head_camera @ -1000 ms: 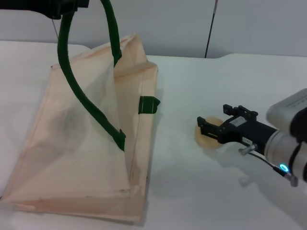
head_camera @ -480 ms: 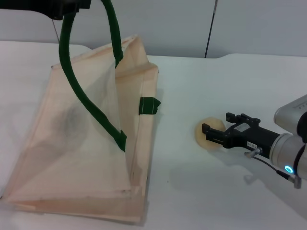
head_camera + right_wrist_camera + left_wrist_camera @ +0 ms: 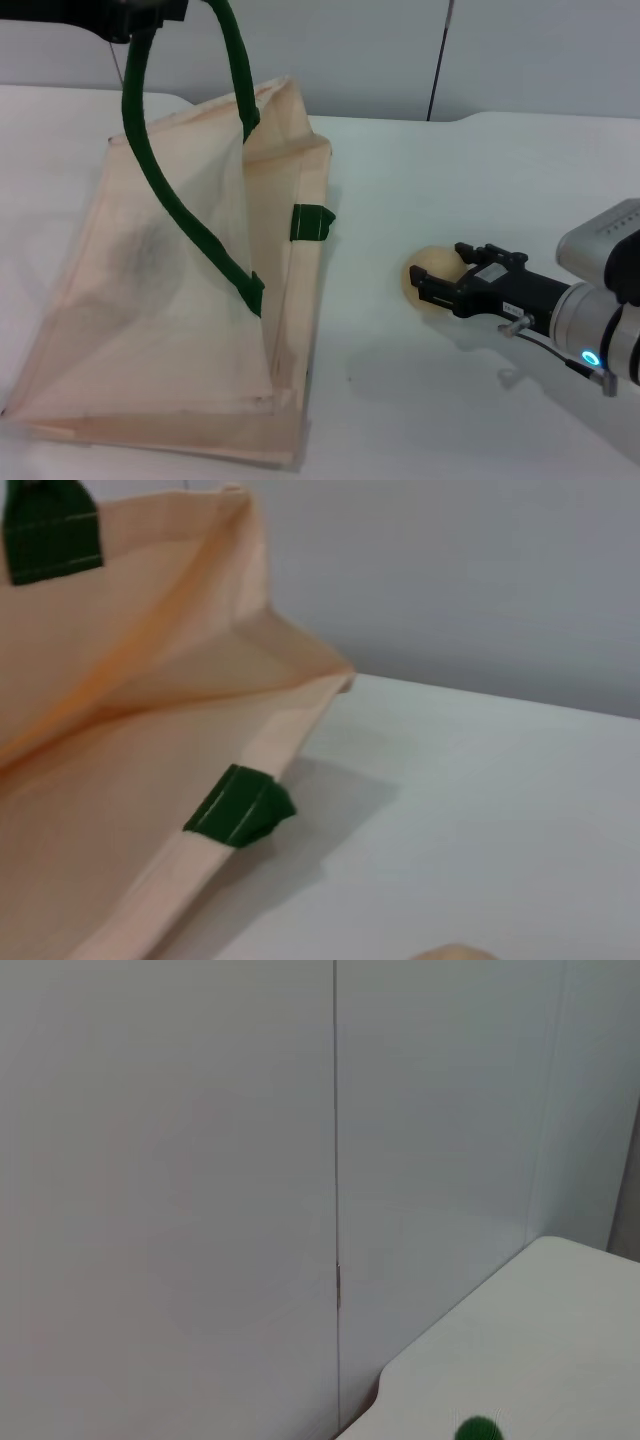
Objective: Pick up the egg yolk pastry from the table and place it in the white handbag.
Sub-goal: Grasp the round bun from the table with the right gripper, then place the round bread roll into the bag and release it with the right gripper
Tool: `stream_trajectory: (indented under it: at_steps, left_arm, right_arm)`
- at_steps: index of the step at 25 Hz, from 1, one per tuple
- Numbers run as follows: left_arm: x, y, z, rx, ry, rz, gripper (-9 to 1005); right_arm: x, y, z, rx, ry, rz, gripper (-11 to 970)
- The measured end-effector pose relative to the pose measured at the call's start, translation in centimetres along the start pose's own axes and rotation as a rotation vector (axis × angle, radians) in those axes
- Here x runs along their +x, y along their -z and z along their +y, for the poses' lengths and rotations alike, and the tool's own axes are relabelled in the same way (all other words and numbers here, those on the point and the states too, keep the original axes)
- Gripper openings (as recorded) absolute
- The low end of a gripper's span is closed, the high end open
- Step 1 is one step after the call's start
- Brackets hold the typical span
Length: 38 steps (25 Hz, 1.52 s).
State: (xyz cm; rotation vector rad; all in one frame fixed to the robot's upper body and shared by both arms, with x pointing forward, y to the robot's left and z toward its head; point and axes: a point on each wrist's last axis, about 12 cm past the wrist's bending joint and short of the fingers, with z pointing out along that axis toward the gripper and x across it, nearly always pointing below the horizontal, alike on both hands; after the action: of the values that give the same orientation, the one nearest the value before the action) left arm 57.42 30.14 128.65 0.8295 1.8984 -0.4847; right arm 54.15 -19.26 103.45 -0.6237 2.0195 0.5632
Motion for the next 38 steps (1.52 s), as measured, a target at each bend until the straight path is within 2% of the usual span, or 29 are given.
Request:
stream_trajectory:
  at_steps: [17, 34, 38]
  left_arm:
    - [0.0, -0.1, 0.0, -0.005, -0.001, 0.008, 126]
    - [-0.1, -0.1, 0.1, -0.005, -0.01, 0.007, 130]
    - [-0.5, -0.2, 0.0, -0.001, -0.019, 0.001, 131]
  right_arm:
    - [-0.1, -0.2, 0.0, -0.022, 0.041, 0.011, 612]
    - [-3.7, 1.4, -0.8, -0.058, 0.084, -0.081, 583]
    - [-5.4, 1.8, -0.3, -0.179, 0.106, -0.158, 580]
